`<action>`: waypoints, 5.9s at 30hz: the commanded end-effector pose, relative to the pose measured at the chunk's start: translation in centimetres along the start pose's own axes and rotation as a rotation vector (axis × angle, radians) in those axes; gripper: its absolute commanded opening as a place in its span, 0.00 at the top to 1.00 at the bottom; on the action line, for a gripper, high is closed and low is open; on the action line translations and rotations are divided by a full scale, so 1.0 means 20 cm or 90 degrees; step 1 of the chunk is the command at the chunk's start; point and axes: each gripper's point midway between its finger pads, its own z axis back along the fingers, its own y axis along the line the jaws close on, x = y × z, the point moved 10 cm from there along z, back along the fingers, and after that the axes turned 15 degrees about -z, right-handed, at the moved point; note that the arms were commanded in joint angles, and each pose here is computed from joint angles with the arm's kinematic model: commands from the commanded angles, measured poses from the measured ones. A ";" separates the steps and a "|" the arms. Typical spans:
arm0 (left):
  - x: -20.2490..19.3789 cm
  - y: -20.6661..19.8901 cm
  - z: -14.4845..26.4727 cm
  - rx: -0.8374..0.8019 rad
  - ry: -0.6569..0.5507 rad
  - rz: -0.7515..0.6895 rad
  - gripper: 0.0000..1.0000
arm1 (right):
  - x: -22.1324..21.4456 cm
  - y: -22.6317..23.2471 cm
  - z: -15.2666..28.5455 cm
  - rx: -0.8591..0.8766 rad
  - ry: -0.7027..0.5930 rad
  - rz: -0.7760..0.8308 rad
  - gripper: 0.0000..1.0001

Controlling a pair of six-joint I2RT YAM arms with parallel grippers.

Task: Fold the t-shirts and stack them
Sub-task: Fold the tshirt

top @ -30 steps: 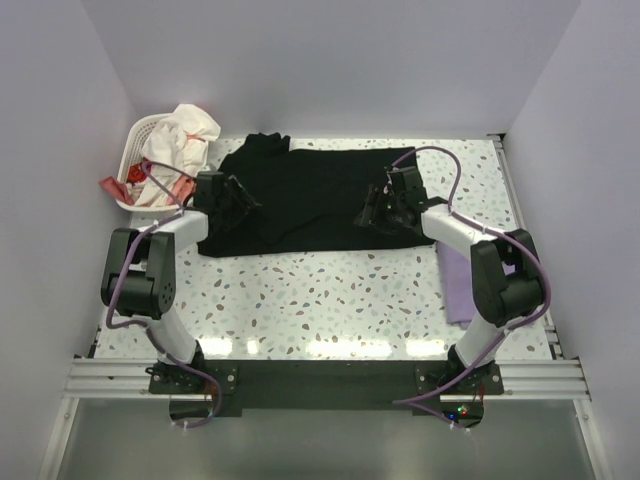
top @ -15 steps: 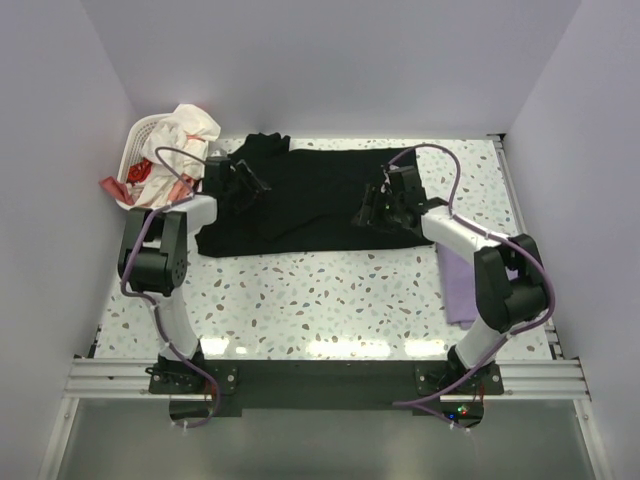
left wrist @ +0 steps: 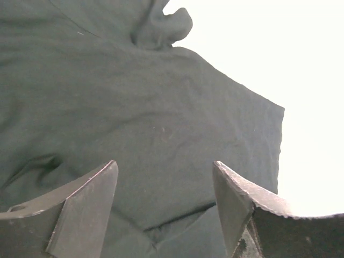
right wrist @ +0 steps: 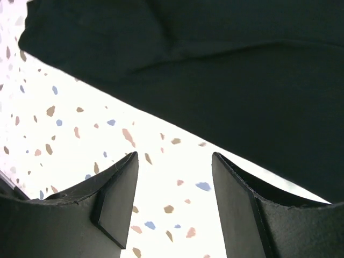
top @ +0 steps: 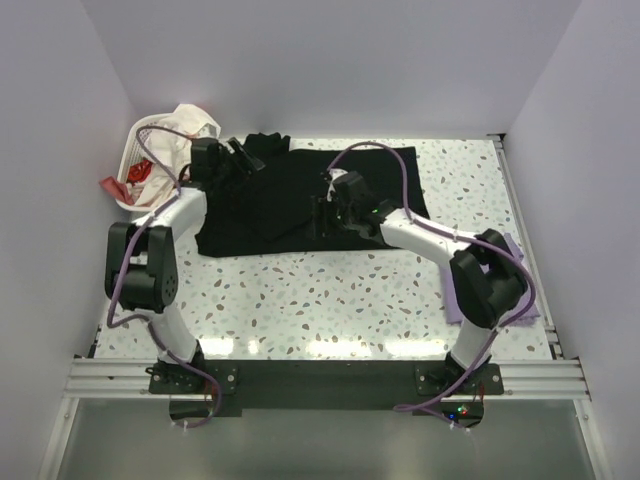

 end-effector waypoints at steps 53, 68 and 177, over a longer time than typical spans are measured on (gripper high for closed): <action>-0.38 0.21 0.09 0.027 0.073 0.046 0.23 | -0.12 0.37 -0.57 0.123 -0.035 -0.138 0.41; -0.32 0.15 -0.03 -0.014 0.061 0.055 0.24 | -0.11 0.31 -0.49 0.095 -0.052 -0.105 0.41; -0.42 0.33 0.31 0.200 0.048 0.056 0.51 | 0.40 0.25 -0.66 0.026 -0.088 0.105 0.59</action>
